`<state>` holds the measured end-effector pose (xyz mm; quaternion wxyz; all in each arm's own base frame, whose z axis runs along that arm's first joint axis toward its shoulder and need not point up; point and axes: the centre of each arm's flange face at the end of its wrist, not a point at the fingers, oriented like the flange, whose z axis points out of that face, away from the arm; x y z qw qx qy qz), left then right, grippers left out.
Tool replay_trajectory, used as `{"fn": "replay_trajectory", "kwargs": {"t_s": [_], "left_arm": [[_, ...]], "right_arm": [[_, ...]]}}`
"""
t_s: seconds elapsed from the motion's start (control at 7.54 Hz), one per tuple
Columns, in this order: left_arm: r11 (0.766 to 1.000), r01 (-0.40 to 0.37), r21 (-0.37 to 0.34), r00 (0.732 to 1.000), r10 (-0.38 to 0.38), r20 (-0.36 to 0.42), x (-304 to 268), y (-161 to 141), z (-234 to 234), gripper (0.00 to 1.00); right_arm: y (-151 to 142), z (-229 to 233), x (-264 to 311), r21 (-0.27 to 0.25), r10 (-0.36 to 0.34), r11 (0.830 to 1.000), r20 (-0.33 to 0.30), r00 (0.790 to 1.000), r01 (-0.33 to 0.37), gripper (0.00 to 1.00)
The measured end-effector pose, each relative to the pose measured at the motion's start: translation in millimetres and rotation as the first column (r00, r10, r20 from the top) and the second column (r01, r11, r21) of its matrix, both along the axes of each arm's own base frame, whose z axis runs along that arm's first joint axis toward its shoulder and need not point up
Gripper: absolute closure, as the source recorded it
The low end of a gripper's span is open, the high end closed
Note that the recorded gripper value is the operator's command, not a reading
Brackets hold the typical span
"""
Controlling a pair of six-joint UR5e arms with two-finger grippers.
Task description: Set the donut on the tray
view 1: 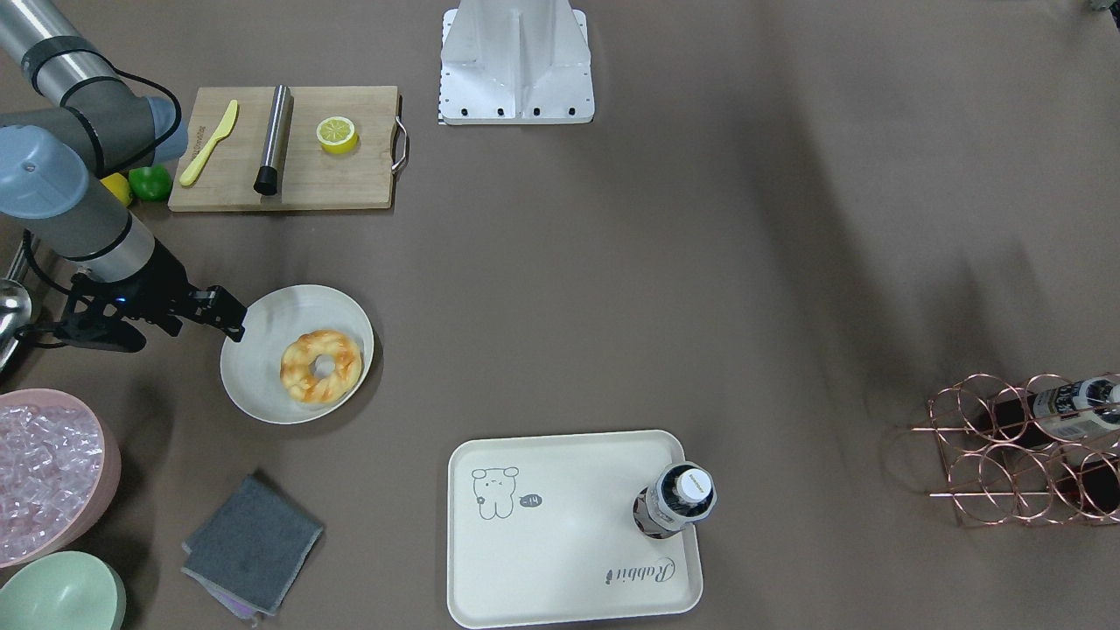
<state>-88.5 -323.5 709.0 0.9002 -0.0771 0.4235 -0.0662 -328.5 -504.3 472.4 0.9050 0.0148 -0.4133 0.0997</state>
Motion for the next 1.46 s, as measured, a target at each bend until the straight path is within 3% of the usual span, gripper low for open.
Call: {"fn": "replay_trajectory", "kwargs": {"t_s": [0.27,0.4,0.53,0.66,1.19,1.46], "left_arm": [[1.000,0.000,0.000,1.000,0.000,0.000,-0.1,-0.6,0.3,0.02],[1.000,0.000,0.000,1.000,0.000,0.000,-0.1,-0.8,0.5,0.02],[1.000,0.000,-0.001,1.000,0.000,0.000,-0.1,-0.6,0.8,0.02],[1.000,0.000,-0.001,1.000,0.000,0.000,-0.1,-0.5,0.9,0.02],[1.000,0.000,-0.003,1.000,0.000,0.000,0.0,0.8,1.7,0.02],[1.000,0.000,0.000,1.000,0.000,0.000,0.0,0.2,0.7,0.02]], "right_arm": [[0.0,3.1,-19.2,-0.012,-0.007,1.000,-0.011,1.000,0.007,0.40],[0.5,7.0,-23.9,-0.020,-0.012,1.000,-0.017,1.000,0.011,0.56],[1.2,9.7,-26.9,-0.024,-0.015,1.000,-0.021,1.000,0.015,0.87],[1.6,10.4,-29.1,-0.026,-0.017,1.000,-0.022,1.000,0.017,1.00],[-11.2,-4.4,-43.3,-0.046,-0.001,0.999,-0.003,1.000,0.001,1.00],[-23.6,-28.6,-26.6,-0.066,0.015,0.998,0.057,0.998,-0.011,1.00]]}}
